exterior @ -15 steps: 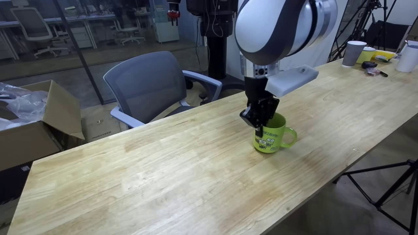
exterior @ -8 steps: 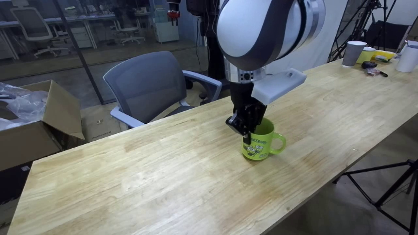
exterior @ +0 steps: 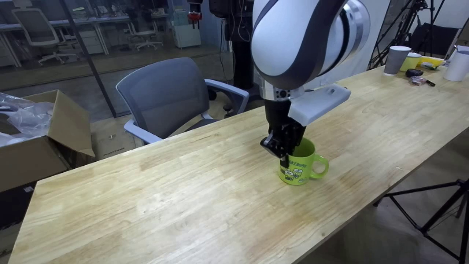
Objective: Move the green cup to the left
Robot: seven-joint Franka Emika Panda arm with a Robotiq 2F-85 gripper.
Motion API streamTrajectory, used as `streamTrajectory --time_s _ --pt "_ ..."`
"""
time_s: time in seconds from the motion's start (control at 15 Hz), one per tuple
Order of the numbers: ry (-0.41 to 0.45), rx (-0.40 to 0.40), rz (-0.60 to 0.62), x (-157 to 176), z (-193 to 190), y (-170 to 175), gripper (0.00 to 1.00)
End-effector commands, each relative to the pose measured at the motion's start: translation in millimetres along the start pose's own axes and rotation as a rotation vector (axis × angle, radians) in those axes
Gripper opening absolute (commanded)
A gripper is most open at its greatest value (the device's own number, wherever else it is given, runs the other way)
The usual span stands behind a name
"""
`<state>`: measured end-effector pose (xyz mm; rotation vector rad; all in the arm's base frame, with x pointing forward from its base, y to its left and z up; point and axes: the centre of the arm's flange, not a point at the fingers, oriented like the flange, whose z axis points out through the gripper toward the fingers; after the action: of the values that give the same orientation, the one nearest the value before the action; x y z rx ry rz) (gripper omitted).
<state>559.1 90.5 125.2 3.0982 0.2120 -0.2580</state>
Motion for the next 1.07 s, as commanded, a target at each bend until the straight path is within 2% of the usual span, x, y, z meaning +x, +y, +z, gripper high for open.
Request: streamTrajectory --time_s 0.0,0.07,0.2,0.73,0.87,1.0 --pt "0.009 -0.022 0.047 -2 -9 3 0.02" --pt "0.007 -0.022 0.056 -2 -10 5 0.35" --pt "0.004 -0.025 0.070 -1 -12 10 0.42" --pt "-0.008 -0.059 0.146 6 -27 37 0.96" --pt "-0.009 -0.076 0.173 10 -38 41 1.00" --pt "-0.015 -0.102 0.205 13 -53 43 1.00"
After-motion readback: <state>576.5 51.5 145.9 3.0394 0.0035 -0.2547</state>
